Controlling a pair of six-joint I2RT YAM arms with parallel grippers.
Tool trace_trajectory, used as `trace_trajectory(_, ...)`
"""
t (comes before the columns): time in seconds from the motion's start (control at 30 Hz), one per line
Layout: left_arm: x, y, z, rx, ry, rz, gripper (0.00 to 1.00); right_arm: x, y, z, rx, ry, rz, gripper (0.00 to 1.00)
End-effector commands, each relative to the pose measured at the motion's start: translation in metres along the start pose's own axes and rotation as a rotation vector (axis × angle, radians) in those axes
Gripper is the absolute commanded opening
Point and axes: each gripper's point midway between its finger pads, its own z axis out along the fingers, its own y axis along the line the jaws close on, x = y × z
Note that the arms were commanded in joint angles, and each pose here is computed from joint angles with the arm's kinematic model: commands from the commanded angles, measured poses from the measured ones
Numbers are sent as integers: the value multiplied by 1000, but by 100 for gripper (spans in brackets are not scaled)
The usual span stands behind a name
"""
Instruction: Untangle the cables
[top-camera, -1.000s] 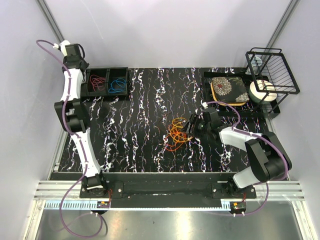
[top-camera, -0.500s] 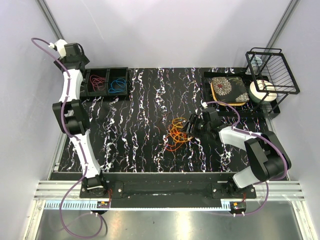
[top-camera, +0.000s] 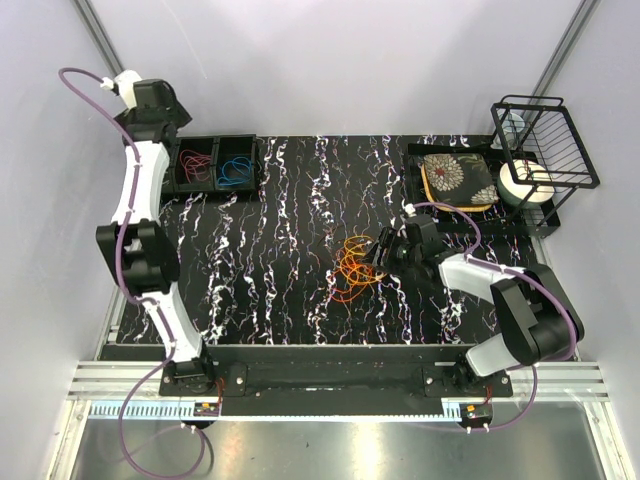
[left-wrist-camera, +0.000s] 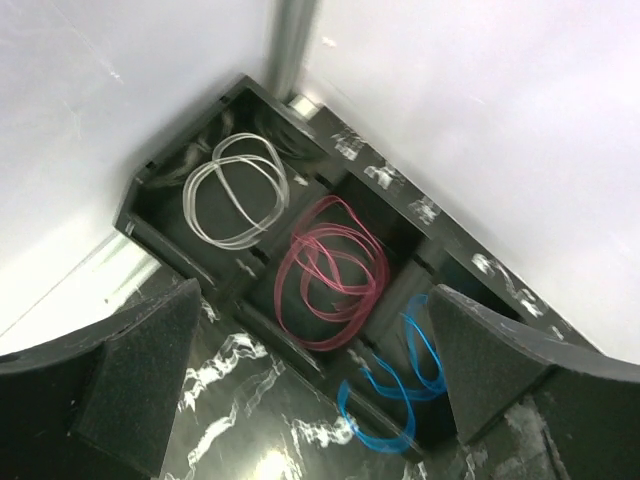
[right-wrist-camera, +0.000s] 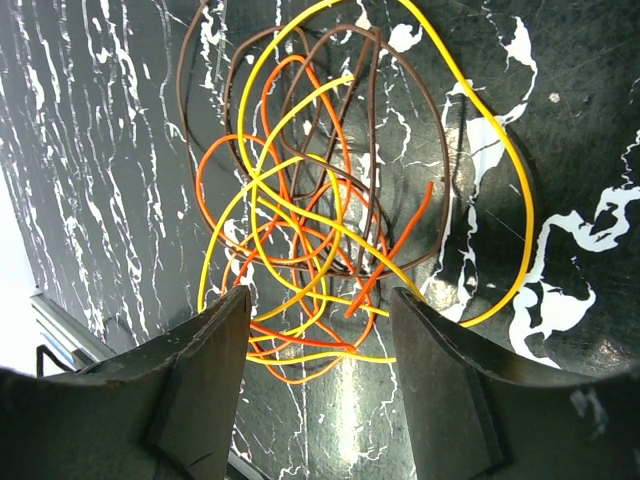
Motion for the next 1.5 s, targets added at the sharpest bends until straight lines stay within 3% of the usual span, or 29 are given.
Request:
trace_trajectory(0.0, -19, -27, -72, 112, -17, 19, 99, -10, 16, -9, -66, -55, -37, 64)
trace_trajectory(0.33, 44, -64, -192, 322, 124, 222, 99, -7, 15, -16, -82, -76, -38, 66)
trace_trajectory(0.67, 237, -41, -262, 480, 457, 398, 93, -8, 17, -23, -98, -105, -47, 66)
trace_trajectory(0.93, 328, -54, -321, 691, 654, 416, 81, -8, 17, -23, -98, -107, -44, 66)
trace_trajectory(1.13, 370, -67, -318, 761, 715, 443, 73, -12, 12, -34, -83, -176, -27, 65)
trace_trajectory(1.47, 403, -108, -316, 849, 787, 448, 66, -16, 16, -46, -110, -237, -32, 62)
